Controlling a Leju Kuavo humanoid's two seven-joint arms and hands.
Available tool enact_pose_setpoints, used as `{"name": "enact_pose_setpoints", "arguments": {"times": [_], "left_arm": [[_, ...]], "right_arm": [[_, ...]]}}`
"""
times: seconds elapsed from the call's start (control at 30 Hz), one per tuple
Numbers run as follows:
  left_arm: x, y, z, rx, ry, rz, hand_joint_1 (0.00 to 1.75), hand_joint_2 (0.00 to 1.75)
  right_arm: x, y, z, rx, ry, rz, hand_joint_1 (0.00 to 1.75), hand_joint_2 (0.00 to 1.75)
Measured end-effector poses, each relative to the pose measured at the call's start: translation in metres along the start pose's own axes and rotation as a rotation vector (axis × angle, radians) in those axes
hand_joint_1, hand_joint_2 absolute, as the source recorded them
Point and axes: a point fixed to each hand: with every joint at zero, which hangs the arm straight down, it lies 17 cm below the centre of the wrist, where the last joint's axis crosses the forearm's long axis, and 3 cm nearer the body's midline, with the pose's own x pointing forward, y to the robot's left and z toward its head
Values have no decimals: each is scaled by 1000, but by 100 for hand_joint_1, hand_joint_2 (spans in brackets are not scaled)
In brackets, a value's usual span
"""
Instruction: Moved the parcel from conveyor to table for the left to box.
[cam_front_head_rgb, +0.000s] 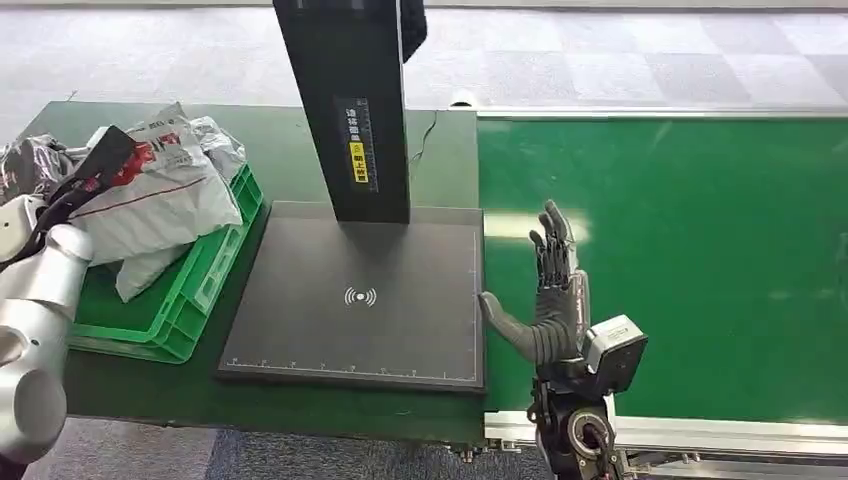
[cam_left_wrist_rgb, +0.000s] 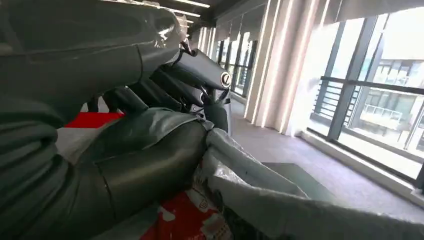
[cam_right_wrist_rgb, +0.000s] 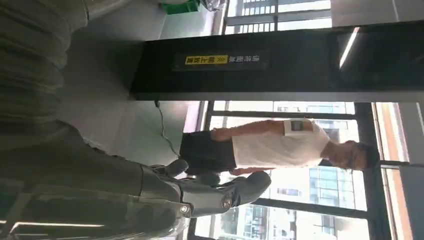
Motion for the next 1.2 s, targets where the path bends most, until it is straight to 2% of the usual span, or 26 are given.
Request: {"name": "enact_pose_setpoints", "arguments": {"times": [0.03,0.2,0.4,0.53,0.63,0.9,1.03,1.07,1.13,1.2], "left_arm": [[-2,-3,1,-8,6,-12,0,175],[-9,-23,7,-92,21,-48,0,175],[-7,-50,18,-214,-9,-30,0,175],[5,-80,33,-376,-80,-9,0,175],[25,-105,53,-524,-178,69,0,175],[36,-123,75,-641,-248,174,0,175],[42,-118,73,-604,-267,214,0,175],[47,-110,67,-548,-272,255,0,175],[63,-65,43,-294,-284,423,0,175],[59,-3,22,-4,-262,579,0,175]], "right_arm": [[0,0,0,1,1,2,0,175],[-1,-3,1,-3,3,6,0,175],[-2,-5,1,-5,8,14,0,175],[-3,-5,1,2,11,15,0,175],[-4,-6,2,4,13,17,0,175],[-4,-10,2,-4,14,21,0,175],[-5,-12,2,-10,16,27,0,175],[-5,-14,3,-16,18,32,0,175],[-6,-17,7,-30,25,41,0,175],[-6,-19,9,-42,28,46,0,175]]}}
